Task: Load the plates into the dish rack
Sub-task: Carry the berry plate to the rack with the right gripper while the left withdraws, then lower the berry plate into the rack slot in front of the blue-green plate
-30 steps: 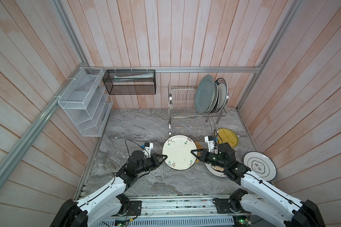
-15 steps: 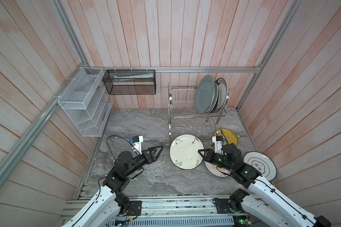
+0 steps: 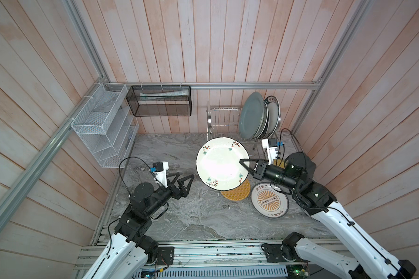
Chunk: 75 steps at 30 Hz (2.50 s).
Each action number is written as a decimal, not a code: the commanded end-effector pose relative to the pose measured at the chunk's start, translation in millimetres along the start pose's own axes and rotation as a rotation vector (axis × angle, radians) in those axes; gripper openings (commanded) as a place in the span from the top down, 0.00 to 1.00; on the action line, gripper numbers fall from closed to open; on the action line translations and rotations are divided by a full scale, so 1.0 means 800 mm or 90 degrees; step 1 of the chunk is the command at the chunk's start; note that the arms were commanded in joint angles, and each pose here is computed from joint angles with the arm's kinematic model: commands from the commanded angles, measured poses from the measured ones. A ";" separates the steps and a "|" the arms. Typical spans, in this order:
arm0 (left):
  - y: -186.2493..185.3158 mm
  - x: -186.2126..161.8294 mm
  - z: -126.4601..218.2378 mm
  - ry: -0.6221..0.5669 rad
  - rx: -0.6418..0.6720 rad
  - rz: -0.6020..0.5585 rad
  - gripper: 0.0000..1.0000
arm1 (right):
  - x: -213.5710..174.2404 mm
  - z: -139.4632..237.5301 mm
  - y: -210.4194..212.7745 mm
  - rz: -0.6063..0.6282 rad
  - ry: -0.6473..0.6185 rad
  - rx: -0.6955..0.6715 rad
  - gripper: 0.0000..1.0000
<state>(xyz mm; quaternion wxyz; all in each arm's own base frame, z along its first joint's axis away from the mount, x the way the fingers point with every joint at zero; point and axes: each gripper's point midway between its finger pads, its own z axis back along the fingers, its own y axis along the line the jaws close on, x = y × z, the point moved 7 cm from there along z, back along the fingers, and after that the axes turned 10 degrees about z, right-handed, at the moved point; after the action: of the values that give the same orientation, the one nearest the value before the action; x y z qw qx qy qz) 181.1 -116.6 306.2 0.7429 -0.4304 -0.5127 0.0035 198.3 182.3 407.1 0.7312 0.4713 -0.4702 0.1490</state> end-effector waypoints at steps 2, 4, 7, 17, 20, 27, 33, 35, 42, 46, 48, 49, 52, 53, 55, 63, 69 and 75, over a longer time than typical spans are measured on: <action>-0.005 0.004 0.010 -0.048 -0.027 -0.084 0.00 | 0.097 0.021 0.049 0.094 -0.160 -0.005 1.00; -0.004 0.003 0.014 -0.064 -0.035 -0.090 0.00 | 0.122 0.018 0.051 0.110 -0.184 -0.046 1.00; -0.010 0.005 0.025 -0.086 -0.054 -0.109 0.00 | 0.154 0.012 0.048 0.131 -0.216 -0.121 1.00; 0.001 -0.007 0.039 -0.054 0.000 -0.161 0.00 | 0.231 0.000 0.031 0.218 -0.284 -0.359 1.00; -0.002 -0.007 0.040 -0.052 -0.016 -0.173 0.00 | 0.244 -0.004 0.022 0.239 -0.293 -0.429 1.00; -0.005 -0.010 0.035 -0.032 -0.036 -0.186 0.00 | 0.259 -0.024 -0.001 0.280 -0.285 -0.555 1.00; -0.003 -0.013 0.033 -0.022 -0.040 -0.187 0.00 | 0.258 -0.048 -0.011 0.314 -0.273 -0.629 1.00; -0.003 -0.013 0.031 -0.016 -0.045 -0.186 0.00 | 0.256 -0.057 -0.015 0.324 -0.267 -0.653 1.00; -0.002 -0.015 0.028 -0.008 -0.049 -0.181 0.00 | 0.245 -0.086 -0.032 0.350 -0.234 -0.703 1.00; -0.001 -0.014 0.028 -0.008 -0.049 -0.179 0.00 | 0.237 -0.100 -0.040 0.358 -0.214 -0.720 1.00; -0.001 -0.014 0.028 -0.008 -0.048 -0.178 0.00 | 0.233 -0.106 -0.044 0.361 -0.205 -0.726 1.00; -0.001 -0.014 0.028 -0.008 -0.048 -0.178 0.00 | 0.232 -0.108 -0.046 0.362 -0.202 -0.732 1.00; -0.001 -0.014 0.028 -0.008 -0.050 -0.177 0.00 | 0.227 -0.115 -0.051 0.364 -0.191 -0.733 1.00; -0.001 -0.013 0.029 -0.009 -0.051 -0.178 0.00 | 0.225 -0.117 -0.053 0.365 -0.186 -0.736 1.00; -0.001 -0.014 0.028 -0.009 -0.052 -0.178 0.00 | 0.223 -0.121 -0.056 0.366 -0.180 -0.735 1.00; -0.001 -0.014 0.029 -0.009 -0.055 -0.175 0.00 | 0.211 -0.135 -0.066 0.364 -0.152 -0.736 1.00; -0.001 -0.013 0.029 -0.009 -0.056 -0.174 0.00 | 0.200 -0.141 -0.072 0.360 -0.131 -0.740 1.00; 0.000 -0.013 0.029 -0.009 -0.053 -0.172 0.00 | 0.186 -0.147 -0.073 0.362 -0.110 -0.742 1.00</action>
<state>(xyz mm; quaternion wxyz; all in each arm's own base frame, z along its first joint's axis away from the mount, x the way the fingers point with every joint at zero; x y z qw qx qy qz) 158.0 -106.6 300.9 0.7179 -0.3858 -0.5684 -0.1124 384.8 216.3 464.7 0.7789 -0.1572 -0.6039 0.0631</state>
